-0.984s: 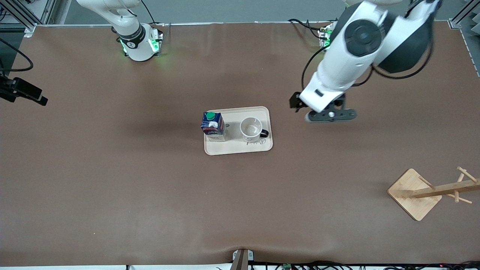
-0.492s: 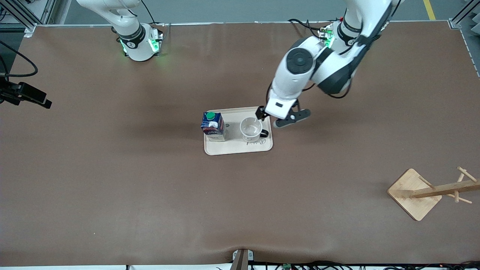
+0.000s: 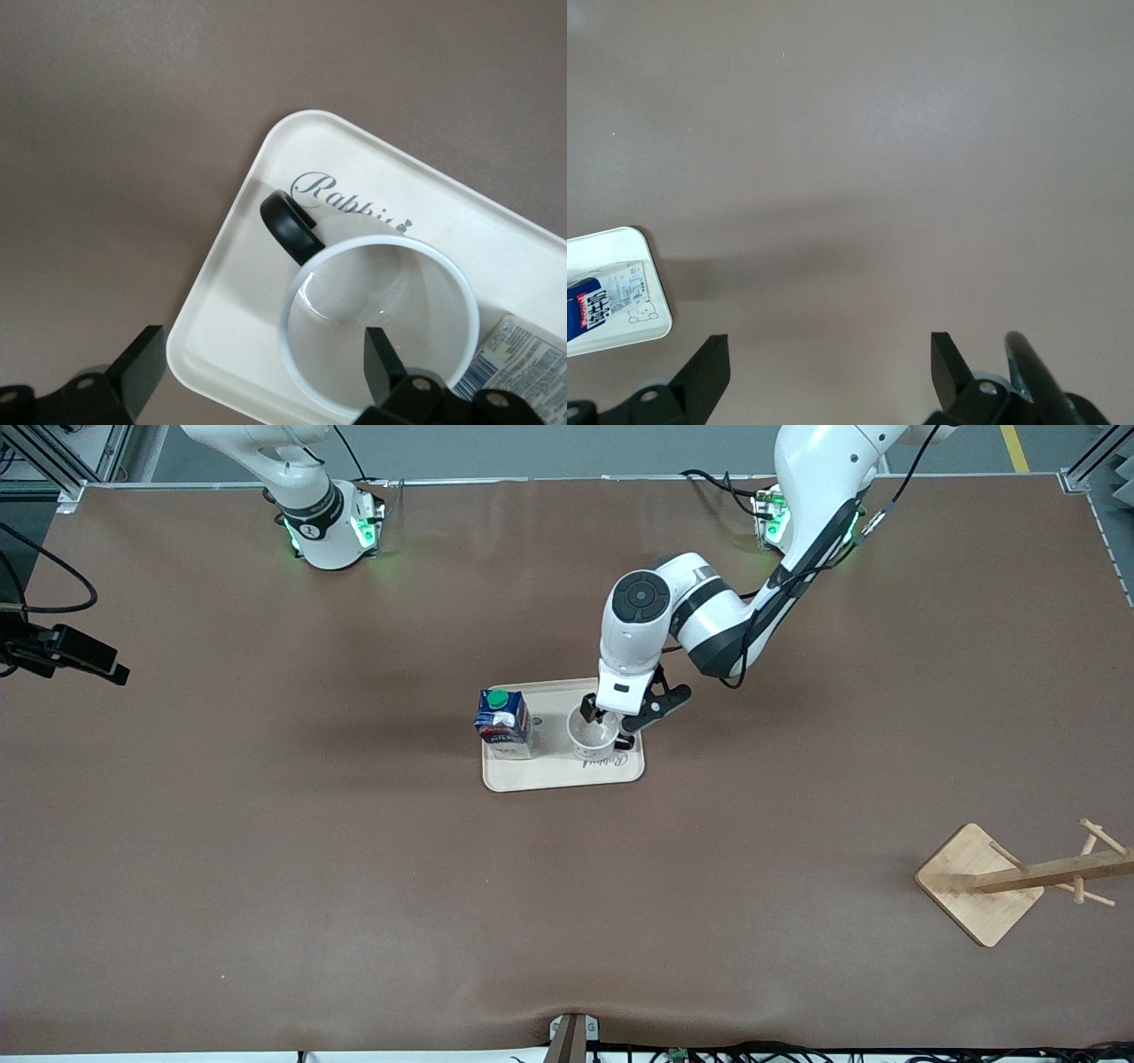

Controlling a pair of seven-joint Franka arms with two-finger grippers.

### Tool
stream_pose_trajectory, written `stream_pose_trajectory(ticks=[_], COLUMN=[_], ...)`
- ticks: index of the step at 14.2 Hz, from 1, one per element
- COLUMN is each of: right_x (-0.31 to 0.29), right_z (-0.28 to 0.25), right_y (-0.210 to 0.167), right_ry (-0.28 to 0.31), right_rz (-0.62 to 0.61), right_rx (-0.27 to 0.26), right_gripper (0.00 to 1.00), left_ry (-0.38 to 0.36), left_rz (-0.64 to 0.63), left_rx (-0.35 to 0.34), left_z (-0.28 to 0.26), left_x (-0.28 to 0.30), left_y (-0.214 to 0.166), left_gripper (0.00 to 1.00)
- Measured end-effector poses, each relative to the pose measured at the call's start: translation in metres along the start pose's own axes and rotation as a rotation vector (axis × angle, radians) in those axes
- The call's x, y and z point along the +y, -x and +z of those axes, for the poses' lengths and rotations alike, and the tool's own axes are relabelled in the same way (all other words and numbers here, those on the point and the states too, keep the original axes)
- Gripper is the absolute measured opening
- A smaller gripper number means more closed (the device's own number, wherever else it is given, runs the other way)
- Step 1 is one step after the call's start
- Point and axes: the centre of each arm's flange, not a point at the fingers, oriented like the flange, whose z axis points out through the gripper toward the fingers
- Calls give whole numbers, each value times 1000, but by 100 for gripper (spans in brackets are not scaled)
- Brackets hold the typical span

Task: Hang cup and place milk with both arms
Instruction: 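Close the left gripper on the white mug's rim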

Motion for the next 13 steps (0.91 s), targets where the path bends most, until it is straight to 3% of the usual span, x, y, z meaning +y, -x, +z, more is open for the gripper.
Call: stream_pose_trajectory(ticks=[2, 3, 6, 8, 11, 13], right_x=[-1, -2, -8, -14, -19, -17], right_z=[4, 6, 12, 16, 22, 26], right_y=[-6, -9, -16, -20, -23, -25], right_ry=[-3, -4, -4, -18, -58, -66], right_rz=[0, -1, -10, -16, -16, -10], right_rx=[10, 22, 31, 39, 30, 17], right_gripper=[100, 100, 100, 100, 100, 100], left_ry=[26, 44, 61, 68, 101, 136], left_rz=[-16, -30, -55, -54, -45, -43], left_rx=[-3, -7, -25, -27, -7, 24], left_z=[1, 3, 19, 27, 24, 8], left_x=[3, 5, 7, 7, 11, 17], left_y=[-1, -1, 0, -1, -8, -22], left_gripper=[89, 89, 63, 59, 24, 7])
